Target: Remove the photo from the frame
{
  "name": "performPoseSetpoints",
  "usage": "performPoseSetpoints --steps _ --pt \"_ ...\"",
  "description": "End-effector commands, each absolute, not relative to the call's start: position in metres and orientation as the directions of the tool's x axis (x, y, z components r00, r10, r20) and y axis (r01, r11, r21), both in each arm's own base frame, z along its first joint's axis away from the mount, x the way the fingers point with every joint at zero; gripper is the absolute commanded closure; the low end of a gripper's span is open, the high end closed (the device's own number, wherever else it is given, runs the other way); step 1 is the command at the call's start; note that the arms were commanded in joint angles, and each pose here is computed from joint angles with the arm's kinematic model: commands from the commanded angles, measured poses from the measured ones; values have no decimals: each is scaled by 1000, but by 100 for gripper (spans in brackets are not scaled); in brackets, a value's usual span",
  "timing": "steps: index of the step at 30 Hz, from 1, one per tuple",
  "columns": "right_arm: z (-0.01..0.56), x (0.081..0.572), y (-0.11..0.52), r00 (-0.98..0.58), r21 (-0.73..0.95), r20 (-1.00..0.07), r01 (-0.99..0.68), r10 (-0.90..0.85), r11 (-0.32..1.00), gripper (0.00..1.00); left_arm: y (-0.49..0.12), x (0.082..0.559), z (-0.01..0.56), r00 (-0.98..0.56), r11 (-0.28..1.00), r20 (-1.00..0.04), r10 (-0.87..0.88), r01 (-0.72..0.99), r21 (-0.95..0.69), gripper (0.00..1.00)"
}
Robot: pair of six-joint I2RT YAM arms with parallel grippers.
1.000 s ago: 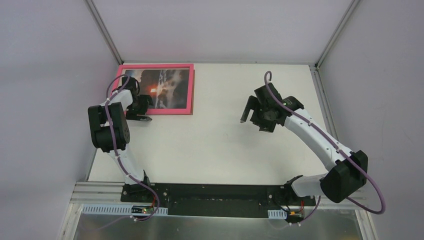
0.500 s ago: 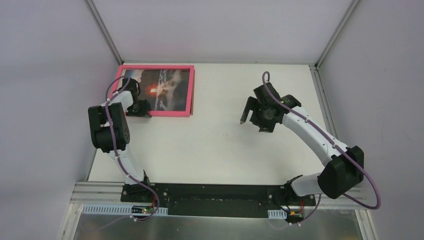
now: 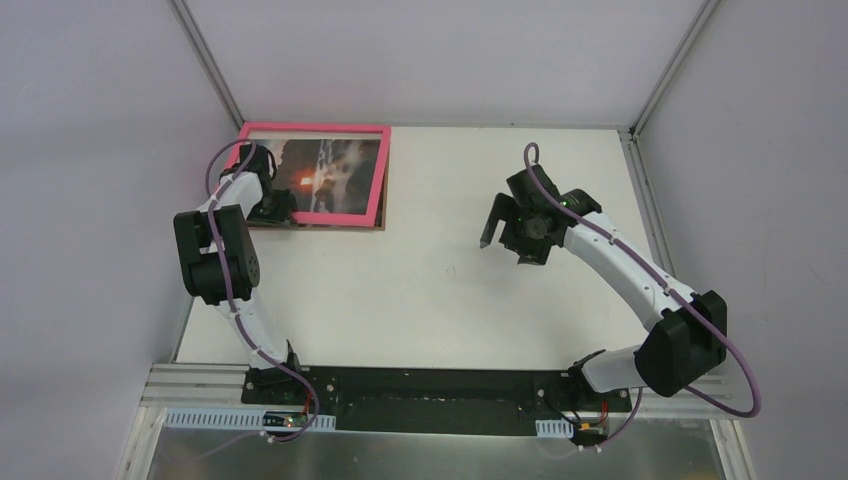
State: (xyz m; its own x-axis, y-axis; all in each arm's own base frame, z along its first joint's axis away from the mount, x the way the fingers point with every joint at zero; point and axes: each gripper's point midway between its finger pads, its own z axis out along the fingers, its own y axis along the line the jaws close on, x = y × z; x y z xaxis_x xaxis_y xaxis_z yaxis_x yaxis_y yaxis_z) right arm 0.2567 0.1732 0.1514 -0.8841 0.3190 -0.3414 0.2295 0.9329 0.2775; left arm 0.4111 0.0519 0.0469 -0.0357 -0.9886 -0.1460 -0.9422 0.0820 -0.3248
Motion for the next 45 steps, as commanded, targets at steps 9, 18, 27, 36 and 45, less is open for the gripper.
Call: performPoseSetpoints --steps 9,18,27,36,45 --pt "164 252 172 -877 307 -357 215 321 927 8 57 435 128 -8 106 -190 -982 -852 -512 100" --pt "171 245 169 -877 322 -372 184 303 929 7 48 428 147 -25 101 -144 -989 -830 -549 100" --pt "167 236 164 -871 333 -376 191 316 923 7 48 412 166 -17 107 -165 -986 -824 -557 100" --pt "170 232 167 -880 351 -368 168 301 921 6 44 349 146 24 64 -176 -984 -877 -476 100" --pt "165 212 173 -904 393 -328 132 273 910 6 34 241 123 32 60 -223 -974 -918 -391 100"
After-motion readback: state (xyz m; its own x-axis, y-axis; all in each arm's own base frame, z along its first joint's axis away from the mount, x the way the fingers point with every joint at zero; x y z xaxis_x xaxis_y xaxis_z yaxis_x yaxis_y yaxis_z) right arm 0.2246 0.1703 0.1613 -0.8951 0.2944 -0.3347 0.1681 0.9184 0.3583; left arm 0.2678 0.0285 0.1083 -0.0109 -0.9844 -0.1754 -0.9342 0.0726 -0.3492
